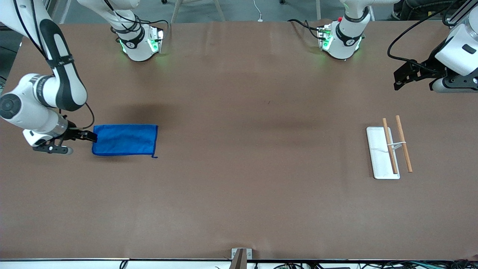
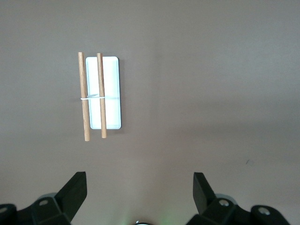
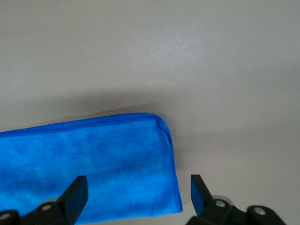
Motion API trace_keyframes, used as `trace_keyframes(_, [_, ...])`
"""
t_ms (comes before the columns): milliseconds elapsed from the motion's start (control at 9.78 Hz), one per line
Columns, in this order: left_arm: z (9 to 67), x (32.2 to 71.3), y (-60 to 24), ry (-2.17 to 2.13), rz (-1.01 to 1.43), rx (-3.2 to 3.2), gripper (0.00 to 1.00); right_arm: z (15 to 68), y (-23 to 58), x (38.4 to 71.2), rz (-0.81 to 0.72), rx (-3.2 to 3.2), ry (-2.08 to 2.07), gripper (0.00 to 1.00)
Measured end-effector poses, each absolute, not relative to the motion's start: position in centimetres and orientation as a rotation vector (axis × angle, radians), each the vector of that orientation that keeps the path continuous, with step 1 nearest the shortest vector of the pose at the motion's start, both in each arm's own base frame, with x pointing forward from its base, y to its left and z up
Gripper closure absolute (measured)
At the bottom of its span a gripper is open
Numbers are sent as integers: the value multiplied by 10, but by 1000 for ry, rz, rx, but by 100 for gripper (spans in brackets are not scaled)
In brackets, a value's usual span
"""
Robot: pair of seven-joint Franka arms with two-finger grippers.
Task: Right arm passes towel to left arm to hang
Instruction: 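Reach the right gripper down to the blue towel's edge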
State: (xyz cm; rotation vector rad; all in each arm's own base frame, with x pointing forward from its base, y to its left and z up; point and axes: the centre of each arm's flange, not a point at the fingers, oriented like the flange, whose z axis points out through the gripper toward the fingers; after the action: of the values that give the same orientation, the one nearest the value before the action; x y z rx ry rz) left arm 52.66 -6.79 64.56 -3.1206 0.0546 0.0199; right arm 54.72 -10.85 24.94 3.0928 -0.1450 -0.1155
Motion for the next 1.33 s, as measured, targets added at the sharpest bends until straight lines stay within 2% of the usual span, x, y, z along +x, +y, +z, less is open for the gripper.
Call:
trace_keyframes(205, [646,527,-68,54,19,-3121,0,218,-99,547,-151,3090,-115,5])
trace_keyframes(614, [646,527,-67,55,18,-3121,0,176,-72,540,-127,3108,-65,10])
trace_keyframes(1125, [646,527,-67,56,18,-3121,0,167,-54,532,-161,3149,-112,14])
trace_keyframes(1227, [646,527,-67,57,18,-3121,0,167,-54,532,-159,3149,-111,23])
trace_keyframes(1330, [646,527,-67,57,18,-3121,0,169,-53,532,-157,3150,-107,38])
